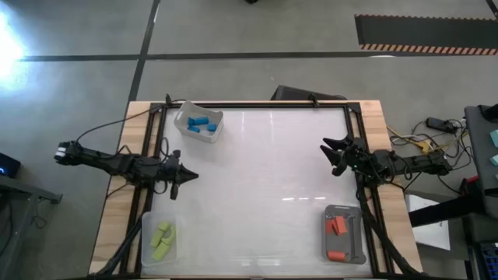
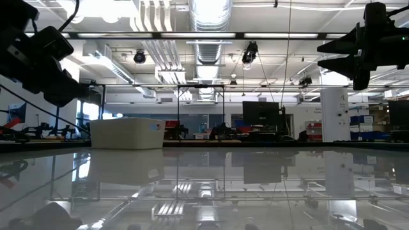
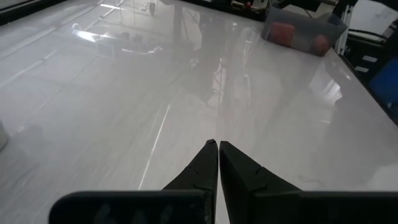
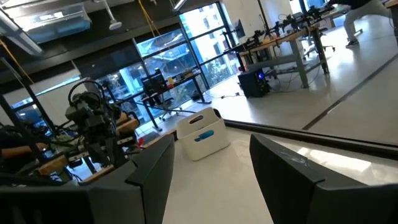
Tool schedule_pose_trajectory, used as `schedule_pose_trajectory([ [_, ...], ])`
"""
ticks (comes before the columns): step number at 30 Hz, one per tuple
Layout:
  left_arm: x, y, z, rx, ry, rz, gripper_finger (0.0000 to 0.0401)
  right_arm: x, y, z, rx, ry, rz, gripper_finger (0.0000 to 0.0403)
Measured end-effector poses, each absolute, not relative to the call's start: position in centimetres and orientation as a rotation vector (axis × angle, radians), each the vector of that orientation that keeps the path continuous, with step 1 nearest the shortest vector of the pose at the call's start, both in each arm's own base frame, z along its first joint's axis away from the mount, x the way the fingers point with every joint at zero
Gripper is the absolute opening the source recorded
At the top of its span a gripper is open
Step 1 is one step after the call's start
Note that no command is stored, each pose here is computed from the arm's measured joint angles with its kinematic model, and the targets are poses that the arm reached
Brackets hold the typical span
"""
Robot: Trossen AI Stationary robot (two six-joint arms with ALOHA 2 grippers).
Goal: Sort & place blocks by color
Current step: Return to home position
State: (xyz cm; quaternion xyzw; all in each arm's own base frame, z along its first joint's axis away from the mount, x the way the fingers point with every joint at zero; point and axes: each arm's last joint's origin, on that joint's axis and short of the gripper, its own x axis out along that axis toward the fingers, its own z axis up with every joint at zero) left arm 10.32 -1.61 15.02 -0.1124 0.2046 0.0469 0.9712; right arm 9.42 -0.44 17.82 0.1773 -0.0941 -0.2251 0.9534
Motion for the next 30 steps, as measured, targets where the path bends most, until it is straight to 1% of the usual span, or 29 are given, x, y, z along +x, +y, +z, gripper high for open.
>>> schedule_pose_trajectory([
  [30,10.72,-1.71,14.35,-0.208,0.486,0.105,0.0000,9.43,-0.44,17.80,0.360,-0.190,-0.457,0.0201],
])
